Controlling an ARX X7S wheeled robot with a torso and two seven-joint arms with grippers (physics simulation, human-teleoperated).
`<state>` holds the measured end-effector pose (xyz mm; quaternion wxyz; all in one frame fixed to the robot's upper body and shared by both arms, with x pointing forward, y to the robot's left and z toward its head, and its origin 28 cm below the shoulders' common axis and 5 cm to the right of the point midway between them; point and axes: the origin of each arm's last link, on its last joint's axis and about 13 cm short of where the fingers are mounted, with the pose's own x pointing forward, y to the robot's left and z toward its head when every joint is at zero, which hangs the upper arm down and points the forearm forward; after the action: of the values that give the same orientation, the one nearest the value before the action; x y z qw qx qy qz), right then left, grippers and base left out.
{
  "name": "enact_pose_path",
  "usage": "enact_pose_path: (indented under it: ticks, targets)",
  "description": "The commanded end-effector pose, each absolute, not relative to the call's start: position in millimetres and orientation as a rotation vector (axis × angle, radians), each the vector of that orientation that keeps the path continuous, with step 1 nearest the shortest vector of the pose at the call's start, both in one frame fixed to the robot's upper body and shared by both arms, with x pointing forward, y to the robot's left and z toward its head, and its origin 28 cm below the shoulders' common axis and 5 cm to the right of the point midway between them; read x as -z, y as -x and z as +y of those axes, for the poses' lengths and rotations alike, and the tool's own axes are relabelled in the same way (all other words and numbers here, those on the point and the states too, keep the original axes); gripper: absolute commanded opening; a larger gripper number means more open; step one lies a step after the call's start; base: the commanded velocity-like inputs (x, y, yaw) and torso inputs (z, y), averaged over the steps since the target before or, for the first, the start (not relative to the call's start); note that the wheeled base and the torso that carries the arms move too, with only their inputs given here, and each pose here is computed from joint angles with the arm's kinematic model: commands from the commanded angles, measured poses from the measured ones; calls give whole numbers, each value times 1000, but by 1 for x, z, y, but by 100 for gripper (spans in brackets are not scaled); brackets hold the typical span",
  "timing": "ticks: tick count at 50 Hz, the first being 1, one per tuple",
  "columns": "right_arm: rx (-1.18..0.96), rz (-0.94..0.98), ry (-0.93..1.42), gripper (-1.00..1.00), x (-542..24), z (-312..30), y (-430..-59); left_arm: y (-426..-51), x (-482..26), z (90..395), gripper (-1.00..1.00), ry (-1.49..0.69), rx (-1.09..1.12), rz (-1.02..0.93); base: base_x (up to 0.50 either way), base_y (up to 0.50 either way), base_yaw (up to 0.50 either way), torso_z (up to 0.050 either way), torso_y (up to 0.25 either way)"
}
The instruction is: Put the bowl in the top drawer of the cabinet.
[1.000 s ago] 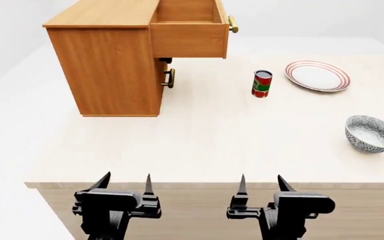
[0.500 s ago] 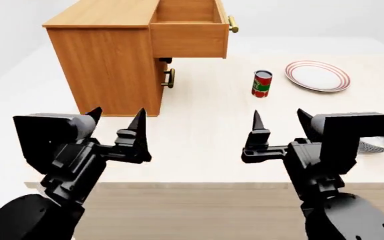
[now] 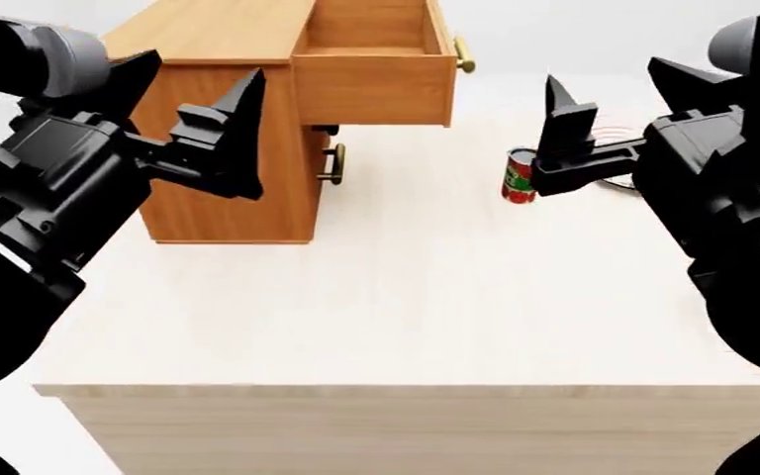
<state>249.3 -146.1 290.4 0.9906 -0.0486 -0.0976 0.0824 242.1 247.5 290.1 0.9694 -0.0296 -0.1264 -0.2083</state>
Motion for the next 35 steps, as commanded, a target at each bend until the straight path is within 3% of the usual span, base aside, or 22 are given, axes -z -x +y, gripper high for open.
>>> enact_pose_path:
  ticks: [1, 35]
  targets:
    - [-159, -225, 134, 100, -324, -159, -261, -240, -322, 257, 100, 27, 422, -296, 133, 0, 0, 0, 0]
    - [-156, -191, 111, 100, -372, -173, -335, -221, -346, 266, 100, -24, 369, -201, 130, 0, 0, 0, 0]
